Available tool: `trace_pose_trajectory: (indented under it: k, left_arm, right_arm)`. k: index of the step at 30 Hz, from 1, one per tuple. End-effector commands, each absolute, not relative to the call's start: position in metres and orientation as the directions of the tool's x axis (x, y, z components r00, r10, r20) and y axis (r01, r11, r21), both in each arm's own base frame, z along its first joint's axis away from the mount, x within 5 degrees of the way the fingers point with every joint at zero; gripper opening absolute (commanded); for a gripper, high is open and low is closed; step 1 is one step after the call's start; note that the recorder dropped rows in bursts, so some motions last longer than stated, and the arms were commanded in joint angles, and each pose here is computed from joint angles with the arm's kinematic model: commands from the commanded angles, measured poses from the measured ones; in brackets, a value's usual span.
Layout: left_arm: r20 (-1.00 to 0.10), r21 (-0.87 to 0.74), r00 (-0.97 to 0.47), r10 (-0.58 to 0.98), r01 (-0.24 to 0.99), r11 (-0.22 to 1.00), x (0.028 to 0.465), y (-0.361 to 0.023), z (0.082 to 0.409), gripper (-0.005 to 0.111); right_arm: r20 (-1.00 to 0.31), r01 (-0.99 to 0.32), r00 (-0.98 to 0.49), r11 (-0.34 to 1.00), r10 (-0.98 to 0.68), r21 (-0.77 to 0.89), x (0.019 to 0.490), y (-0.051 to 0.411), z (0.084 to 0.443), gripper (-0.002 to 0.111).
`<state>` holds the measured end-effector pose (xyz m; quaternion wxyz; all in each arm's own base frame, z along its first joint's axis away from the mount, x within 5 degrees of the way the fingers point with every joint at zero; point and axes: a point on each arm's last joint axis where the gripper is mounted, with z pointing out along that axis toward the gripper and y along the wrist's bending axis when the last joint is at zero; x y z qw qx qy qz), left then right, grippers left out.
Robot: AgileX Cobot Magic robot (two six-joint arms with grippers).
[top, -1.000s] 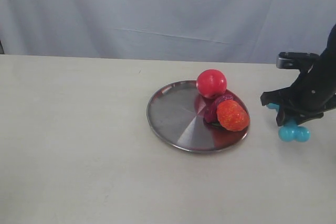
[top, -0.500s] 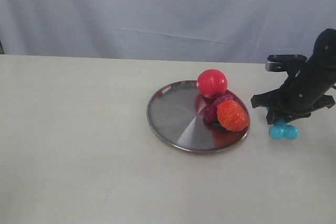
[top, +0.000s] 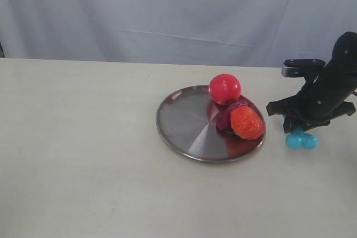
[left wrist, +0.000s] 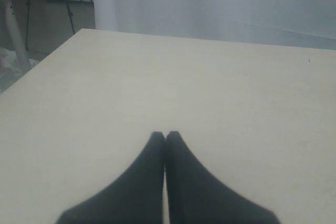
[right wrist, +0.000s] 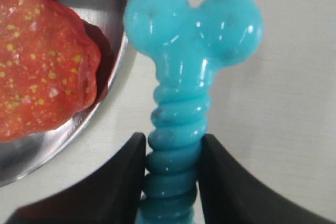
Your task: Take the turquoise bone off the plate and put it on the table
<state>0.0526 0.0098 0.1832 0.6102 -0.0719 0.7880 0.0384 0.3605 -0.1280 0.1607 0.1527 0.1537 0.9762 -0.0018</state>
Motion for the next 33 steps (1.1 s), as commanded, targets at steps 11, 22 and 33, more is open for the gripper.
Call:
trace_pose_trajectory:
  k: [11,22,33]
  left_arm:
    - [-0.967,-0.029,-0.246,-0.066,-0.154,0.988,0.053,0.009,0.182,0.0]
    - [-0.967,-0.029,-0.246,-0.066,-0.154,0.988,0.053,0.009,0.182,0.0]
    - [-0.967,-0.029,-0.246,-0.066,-0.154,0.988,0.053,0.009,0.182,0.0]
  right_arm:
    - [-0.282,0.287,-0.916,0.957,0.286,0.036,0.359,-0.128,0.161,0.0]
    - [-0.288,0.247,-0.926,0.969,0.245,0.029,0.359,-0.128,0.161,0.063]
    - [-0.322,0.246,-0.916,0.969,0.241,0.025,0.358,-0.128,0.173,0.063]
